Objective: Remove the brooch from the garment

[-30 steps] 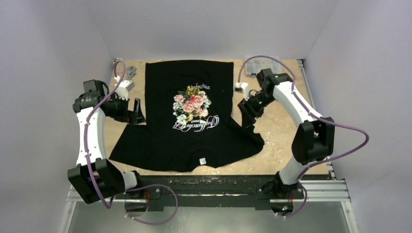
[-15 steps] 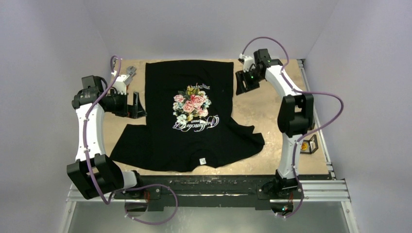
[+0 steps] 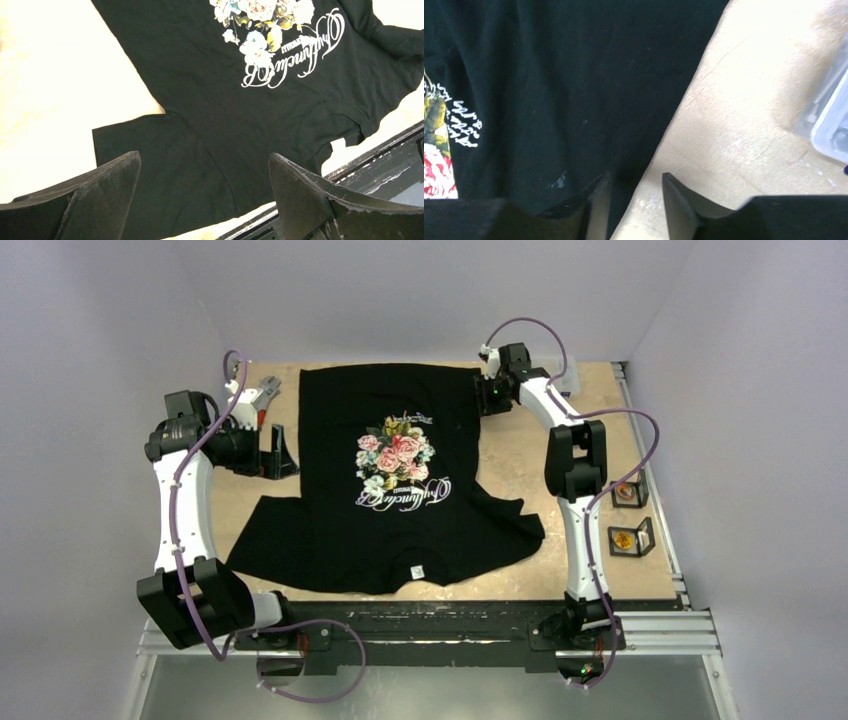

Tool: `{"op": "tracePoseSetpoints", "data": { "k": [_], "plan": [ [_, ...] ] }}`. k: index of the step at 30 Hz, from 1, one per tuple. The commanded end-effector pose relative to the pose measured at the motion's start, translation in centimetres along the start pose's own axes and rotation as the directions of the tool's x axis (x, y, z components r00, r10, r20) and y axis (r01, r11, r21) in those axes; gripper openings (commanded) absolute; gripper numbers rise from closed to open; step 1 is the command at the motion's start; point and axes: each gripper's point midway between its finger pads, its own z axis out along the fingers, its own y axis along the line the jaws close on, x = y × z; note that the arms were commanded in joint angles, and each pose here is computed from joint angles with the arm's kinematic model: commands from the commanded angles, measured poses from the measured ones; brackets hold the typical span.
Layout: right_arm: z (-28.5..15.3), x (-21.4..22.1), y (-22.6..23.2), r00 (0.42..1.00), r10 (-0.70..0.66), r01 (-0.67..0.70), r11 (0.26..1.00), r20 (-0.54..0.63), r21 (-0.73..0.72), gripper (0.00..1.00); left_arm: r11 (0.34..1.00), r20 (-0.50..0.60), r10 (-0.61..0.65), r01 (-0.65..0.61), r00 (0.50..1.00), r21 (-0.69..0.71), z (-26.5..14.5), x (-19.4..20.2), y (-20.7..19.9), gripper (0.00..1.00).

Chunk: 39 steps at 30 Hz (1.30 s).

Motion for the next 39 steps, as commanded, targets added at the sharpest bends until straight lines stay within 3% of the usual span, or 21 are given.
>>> {"op": "tracePoseSetpoints", "data": {
  "k": [1,4,7,13,18,22,28,34,39],
  "plan": [
    [0.7,-1.5,-1.0,0.998,-0.04,0.037,0.997,0.053,0.07,0.37,0.999,0.003,0.004,-0.004,1.0,-0.032,-0.3,-1.0,0.8,1.0],
    [1.7,-1.5,-2.3,0.994,-0.107,0.102,0.983,0.027,0.15,0.2,0.999,-0.002,0.008,-0.008,1.0,-0.045,-0.1,-1.2,1.3,1.0],
    [2.8,-0.9,-3.1,0.982,-0.185,0.189,0.959,-0.042,0.21,0.18,0.998,-0.006,0.008,-0.009,1.0,-0.062,0.0,-1.5,1.8,1.0],
    [3.8,0.3,-5.6,0.95,-0.289,0.312,0.892,-0.118,0.327,0.06,0.997,-0.022,0.004,-0.005,1.0,-0.075,0.4,-1.5,2.6,1.0],
    [2.8,-2.7,-7.6,0.937,-0.34,0.34,0.833,-0.081,0.436,0.08,0.997,-0.034,-0.013,0.011,0.999,-0.075,0.8,-1.7,3.1,1.0],
    [-1.4,-6.0,-4.9,0.925,-0.379,0.342,0.853,0.017,0.395,0.15,0.997,-0.033,-0.018,0.015,0.999,-0.075,1.0,-1.9,3.3,1.0],
    [-6.9,-6.8,2.6,0.918,-0.375,0.358,0.924,0.129,0.138,0.22,0.998,-0.024,-0.026,0.024,0.999,-0.063,1.3,-2.0,3.2,1.0],
    [-5.2,-1.0,6.6,0.928,-0.372,0.371,0.927,-0.007,-0.061,0.24,0.998,-0.02,-0.026,0.025,0.999,-0.06,1.3,-1.9,3.0,1.0],
    [-3.5,1.3,6.5,0.929,-0.362,0.355,0.93,-0.077,-0.09,0.23,0.998,-0.025,-0.014,0.013,1.0,-0.069,1.0,-1.7,3.0,1.0]
  ]
}}
